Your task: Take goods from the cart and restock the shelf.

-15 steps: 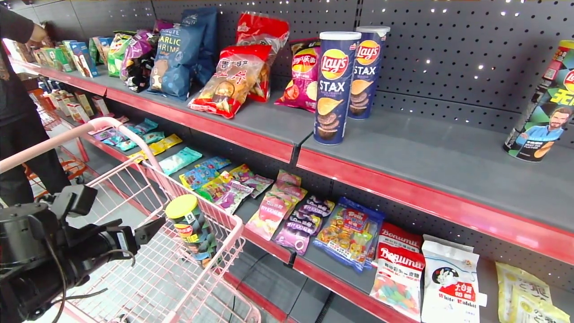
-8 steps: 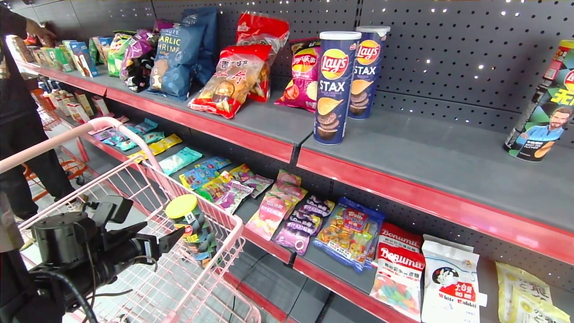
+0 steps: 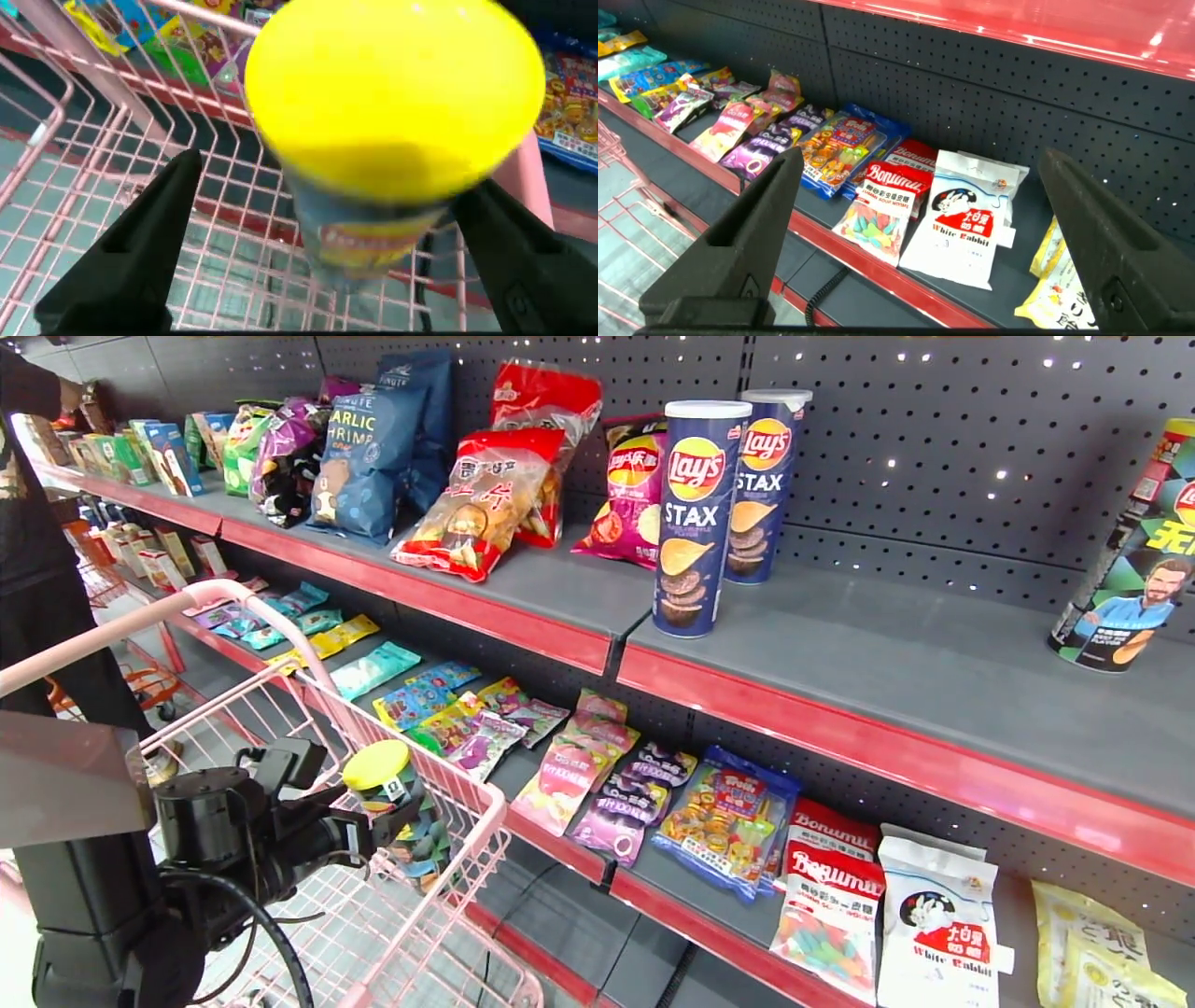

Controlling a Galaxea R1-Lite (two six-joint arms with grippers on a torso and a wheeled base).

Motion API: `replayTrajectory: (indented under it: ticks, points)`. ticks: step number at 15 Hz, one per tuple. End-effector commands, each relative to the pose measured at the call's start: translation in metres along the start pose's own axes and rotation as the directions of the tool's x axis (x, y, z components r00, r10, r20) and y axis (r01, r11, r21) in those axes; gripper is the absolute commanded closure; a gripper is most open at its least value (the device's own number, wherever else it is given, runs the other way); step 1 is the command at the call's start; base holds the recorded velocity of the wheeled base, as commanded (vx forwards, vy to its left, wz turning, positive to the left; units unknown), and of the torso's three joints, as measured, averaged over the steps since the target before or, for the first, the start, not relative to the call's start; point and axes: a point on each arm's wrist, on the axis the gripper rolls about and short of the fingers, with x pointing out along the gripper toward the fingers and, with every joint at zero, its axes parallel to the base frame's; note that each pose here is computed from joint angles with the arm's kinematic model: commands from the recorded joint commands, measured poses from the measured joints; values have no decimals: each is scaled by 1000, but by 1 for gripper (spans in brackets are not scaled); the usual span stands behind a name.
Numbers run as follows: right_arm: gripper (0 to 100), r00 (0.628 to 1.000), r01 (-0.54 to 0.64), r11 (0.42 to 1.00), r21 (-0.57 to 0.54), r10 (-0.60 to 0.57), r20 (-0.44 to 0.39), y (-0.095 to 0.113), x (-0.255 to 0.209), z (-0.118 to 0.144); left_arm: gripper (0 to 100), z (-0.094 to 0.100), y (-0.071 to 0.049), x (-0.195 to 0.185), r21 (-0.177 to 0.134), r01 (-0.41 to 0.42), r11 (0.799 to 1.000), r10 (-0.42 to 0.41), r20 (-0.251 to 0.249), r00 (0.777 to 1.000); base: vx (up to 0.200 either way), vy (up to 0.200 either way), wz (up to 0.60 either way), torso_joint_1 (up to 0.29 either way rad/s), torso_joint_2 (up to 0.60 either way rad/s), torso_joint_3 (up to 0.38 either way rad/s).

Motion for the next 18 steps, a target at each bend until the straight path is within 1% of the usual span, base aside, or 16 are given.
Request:
replayTrajectory:
  ticks: [1, 2, 4, 6, 7, 11, 12, 13, 14, 15, 16, 17, 18]
  points:
    - [0, 1000, 0, 1000, 0, 0, 0, 0, 0, 0, 0, 3, 3, 16, 10, 0, 1000, 0, 33, 999, 0, 0, 0, 0, 0, 0]
    - [0, 1000, -2, 1000, -2, 2, 0, 0, 0, 0, 0, 4, 3, 18, 12, 1, 1000, -2, 39, 999, 0, 0, 0, 0, 0, 0]
    - [0, 1000, -2, 1000, -2, 2, 0, 0, 0, 0, 0, 0, 0, 21, 12, 7, 1000, -7, 23, 1000, 0, 0, 0, 0, 0, 0]
    - [0, 1000, -2, 1000, -2, 2, 0, 0, 0, 0, 0, -2, -4, 26, 17, 9, 1000, -9, 18, 1000, 0, 0, 0, 0, 0, 0]
    - [0, 1000, -2, 1000, -3, 2, 0, 0, 0, 0, 100, -4, -6, 27, 19, 11, 1000, -12, 13, 1000, 0, 0, 0, 0, 0, 0]
    - [0, 1000, -2, 1000, -3, 2, 0, 0, 0, 0, 100, -5, -8, 24, 17, 16, 1000, -16, 5, 1000, 0, 0, 0, 0, 0, 0]
    - [0, 1000, -2, 1000, -3, 2, 0, 0, 0, 0, 100, -2, -8, 23, 17, 13, 1000, -13, 16, 1000, 0, 0, 0, 0, 0, 0]
    - [0, 1000, -2, 1000, -3, 2, 0, 0, 0, 0, 100, 9, -7, 16, 10, 3, 1000, -3, 47, 999, 0, 0, 0, 0, 0, 0]
    - [0, 1000, -2, 1000, -3, 2, 0, 0, 0, 0, 100, 21, -2, 8, 1, -16, 1000, 16, 83, 996, 0, 0, 0, 0, 0, 0]
    - [0, 1000, -2, 1000, -3, 2, 0, 0, 0, 0, 100, 29, 0, 3, -3, -29, 1000, 29, 103, 994, 0, 0, 0, 0, 0, 0]
    - [0, 1000, -2, 1000, -3, 2, 0, 0, 0, 0, 100, 50, 6, -14, -8, -57, 998, 58, 138, 989, 0, 0, 0, 0, 0, 0]
    - [0, 1000, -2, 1000, -3, 2, 0, 0, 0, 0, 100, 69, 6, -32, -24, -66, 998, 69, 157, 985, 0, 0, 0, 0, 0, 0]
    - [0, 1000, -2, 1000, -2, 2, 0, 0, 0, 0, 100, 94, 1, -58, -61, -63, 996, 73, 177, 982, 0, 0, 0, 0, 0, 0]
